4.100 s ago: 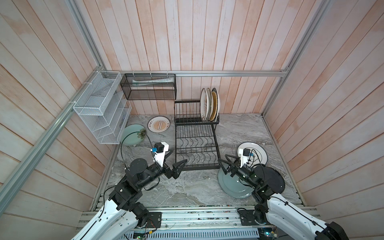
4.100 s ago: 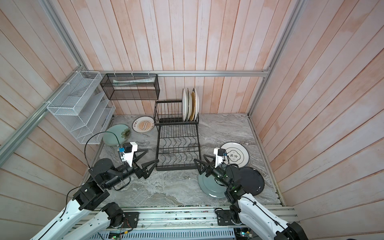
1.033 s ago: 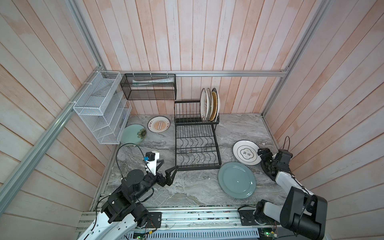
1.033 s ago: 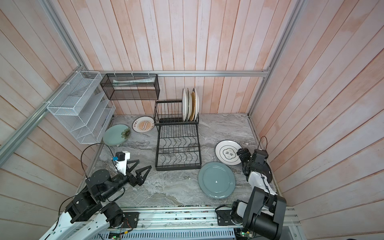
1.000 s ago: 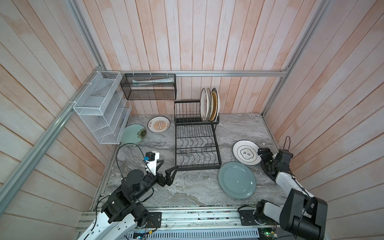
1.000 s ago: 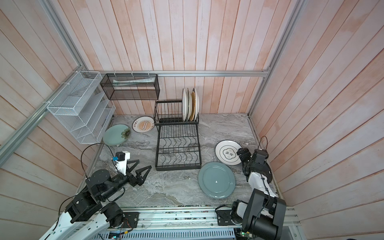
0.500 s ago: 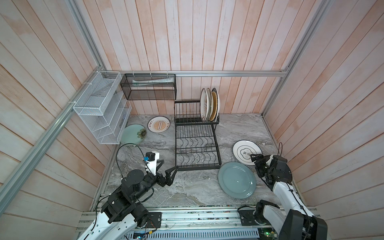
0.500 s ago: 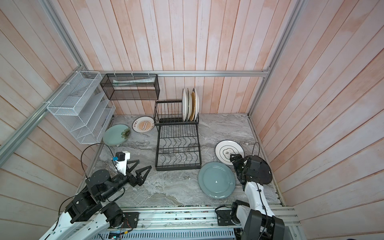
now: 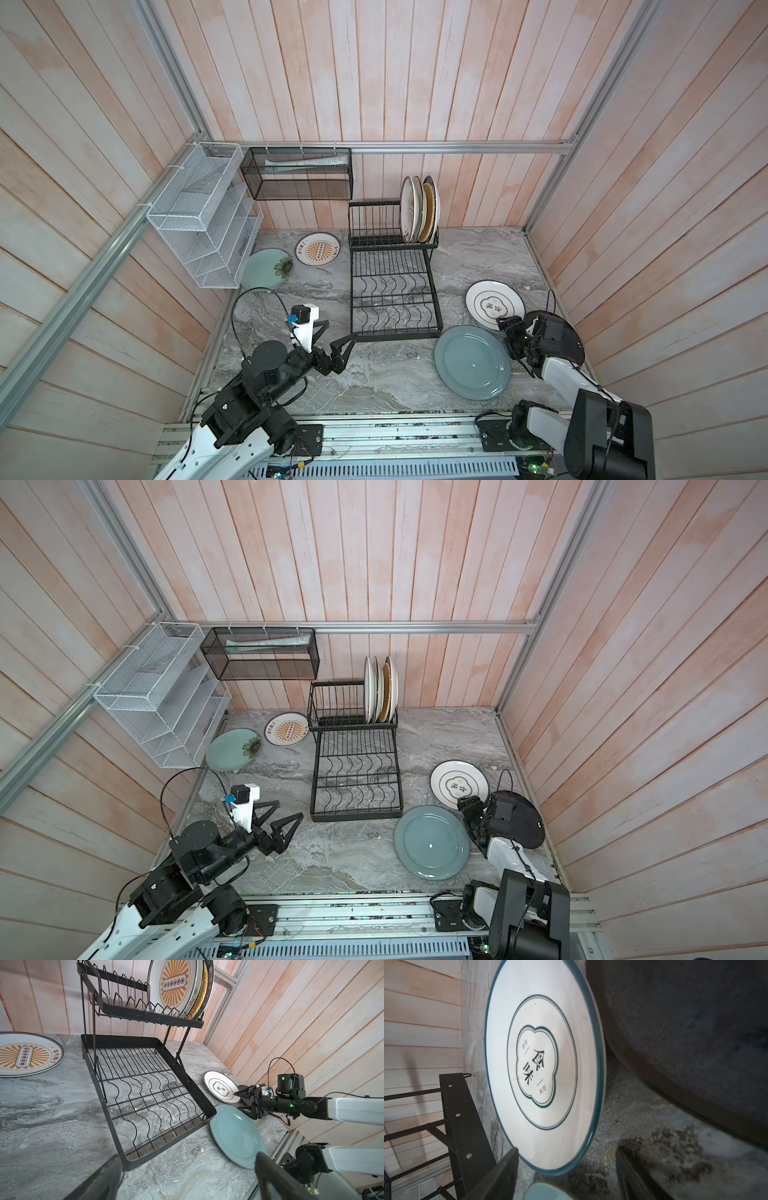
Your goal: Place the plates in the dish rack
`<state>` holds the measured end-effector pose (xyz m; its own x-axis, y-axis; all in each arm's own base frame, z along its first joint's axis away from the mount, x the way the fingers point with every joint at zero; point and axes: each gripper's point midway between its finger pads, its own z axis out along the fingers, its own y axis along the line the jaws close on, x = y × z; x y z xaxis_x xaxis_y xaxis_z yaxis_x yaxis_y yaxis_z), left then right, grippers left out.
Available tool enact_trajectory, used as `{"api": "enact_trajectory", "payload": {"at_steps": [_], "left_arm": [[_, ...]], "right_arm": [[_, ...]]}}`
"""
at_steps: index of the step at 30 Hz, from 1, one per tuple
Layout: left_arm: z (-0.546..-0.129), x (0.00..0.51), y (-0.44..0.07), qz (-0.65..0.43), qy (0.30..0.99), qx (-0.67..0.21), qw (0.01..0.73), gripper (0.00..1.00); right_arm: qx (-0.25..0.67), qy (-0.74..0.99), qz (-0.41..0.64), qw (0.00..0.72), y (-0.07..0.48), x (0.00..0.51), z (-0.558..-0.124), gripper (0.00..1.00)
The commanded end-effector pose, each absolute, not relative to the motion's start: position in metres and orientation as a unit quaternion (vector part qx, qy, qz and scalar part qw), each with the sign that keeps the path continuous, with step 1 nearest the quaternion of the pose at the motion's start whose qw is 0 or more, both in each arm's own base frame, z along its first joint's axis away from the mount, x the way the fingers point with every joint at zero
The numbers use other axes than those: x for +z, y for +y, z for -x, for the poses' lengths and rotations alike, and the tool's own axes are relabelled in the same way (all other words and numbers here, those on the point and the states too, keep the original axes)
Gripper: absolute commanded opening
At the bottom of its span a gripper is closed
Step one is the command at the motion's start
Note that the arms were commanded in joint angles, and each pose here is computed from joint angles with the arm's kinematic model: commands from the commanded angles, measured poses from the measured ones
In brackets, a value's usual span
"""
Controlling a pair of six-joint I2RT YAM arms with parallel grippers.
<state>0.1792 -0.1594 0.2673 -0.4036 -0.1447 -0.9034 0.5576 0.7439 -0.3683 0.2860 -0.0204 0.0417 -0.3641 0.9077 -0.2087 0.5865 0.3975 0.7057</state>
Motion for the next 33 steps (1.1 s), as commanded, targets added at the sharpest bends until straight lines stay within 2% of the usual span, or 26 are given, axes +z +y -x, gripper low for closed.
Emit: {"api": "enact_trajectory", "payload": {"at_steps": [1, 6, 13, 19, 33], "left_arm": [[-0.181, 0.264, -0.159, -0.130, 0.772, -0.327, 0.529, 1.00], [-0.181, 0.263, -0.159, -0.130, 0.773, -0.326, 0.528, 1.00], [-0.182, 0.263, -0.159, -0.129, 0.775, -0.325, 0.527, 1.00], [-0.183, 0.262, -0.159, -0.129, 0.775, -0.323, 0.527, 1.00], [-0.184, 0.260, -0.158, -0.127, 0.778, -0.317, 0.527, 1.00]], "right_arm": [[0.247, 0.776, -0.491, 0.309, -0.030, 0.039, -0.288, 0.74], [0.257, 0.778, -0.493, 0.293, -0.026, 0.030, -0.292, 0.72], [0.275, 0.768, -0.506, 0.279, -0.024, 0.019, -0.300, 0.63], [0.272, 0.757, -0.530, 0.270, -0.027, 0.006, -0.300, 0.59], [0.286, 0.747, -0.541, 0.261, -0.025, -0.014, -0.309, 0.40]]}}
